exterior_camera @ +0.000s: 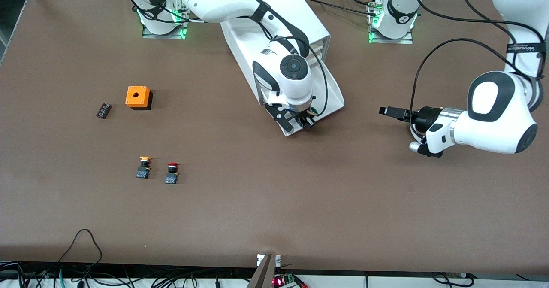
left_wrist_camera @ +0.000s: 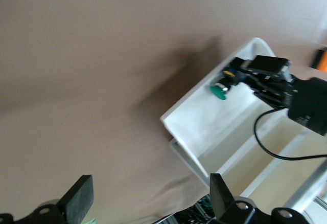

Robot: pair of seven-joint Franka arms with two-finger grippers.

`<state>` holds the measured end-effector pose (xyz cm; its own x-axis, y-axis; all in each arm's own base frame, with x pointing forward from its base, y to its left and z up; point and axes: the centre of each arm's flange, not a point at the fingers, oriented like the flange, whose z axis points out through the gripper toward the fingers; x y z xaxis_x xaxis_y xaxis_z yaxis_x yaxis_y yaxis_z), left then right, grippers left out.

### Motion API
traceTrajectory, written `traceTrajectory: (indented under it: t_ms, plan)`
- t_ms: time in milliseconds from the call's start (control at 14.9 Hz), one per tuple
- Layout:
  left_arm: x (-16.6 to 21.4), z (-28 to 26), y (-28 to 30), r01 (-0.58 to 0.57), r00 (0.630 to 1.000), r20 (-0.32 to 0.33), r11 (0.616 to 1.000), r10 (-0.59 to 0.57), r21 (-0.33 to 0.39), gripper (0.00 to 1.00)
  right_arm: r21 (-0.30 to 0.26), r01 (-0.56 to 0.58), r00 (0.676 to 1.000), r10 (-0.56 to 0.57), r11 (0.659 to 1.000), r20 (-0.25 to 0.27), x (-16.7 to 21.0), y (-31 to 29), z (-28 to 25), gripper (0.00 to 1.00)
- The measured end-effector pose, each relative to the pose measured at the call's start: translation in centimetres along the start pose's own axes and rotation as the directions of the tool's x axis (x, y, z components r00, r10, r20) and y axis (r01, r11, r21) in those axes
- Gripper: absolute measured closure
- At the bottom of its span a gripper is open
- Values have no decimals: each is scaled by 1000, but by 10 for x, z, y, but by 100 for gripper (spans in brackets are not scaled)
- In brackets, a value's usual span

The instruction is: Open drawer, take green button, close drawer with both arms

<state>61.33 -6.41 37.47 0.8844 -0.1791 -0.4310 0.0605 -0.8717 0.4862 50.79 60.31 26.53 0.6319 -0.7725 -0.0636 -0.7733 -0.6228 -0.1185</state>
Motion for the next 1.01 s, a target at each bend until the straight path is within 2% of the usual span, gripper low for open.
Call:
traceTrajectory:
  t_ms: [135, 337, 471, 606, 808, 875, 1010]
  plan:
    - [-6, -26, 8, 56, 998, -22, 991, -53, 120, 0, 9, -1, 1000, 1, 1000, 0, 1, -3, -5, 59]
    - [-14, -68, 29, 95, 991, -119, 934, -57, 344, 0, 16, 31, 1000, -31, 999, -6, 14, -11, -29, 59]
    - [-22, -103, 40, 114, 979, -200, 905, -33, 411, 0, 20, 83, 996, -83, 996, -13, 40, -17, -57, 59]
    - [-28, -125, 41, 132, 970, -243, 898, -29, 419, 0, 20, 151, 989, -151, 988, -9, 77, -21, -90, 59]
    - [-20, -123, 33, 174, 962, -266, 896, -65, 409, 0, -3, 283, 959, -283, 959, 0, 135, -19, -125, 59]
    - [-10, -115, 33, 235, 946, -301, 891, -118, 388, 0, -9, 322, 947, -322, 947, 0, 154, -17, -133, 59]
    - [16, -85, 38, 377, 892, -381, 868, -245, 324, 0, -11, 402, 915, -402, 915, 18, 192, -14, -143, 59]
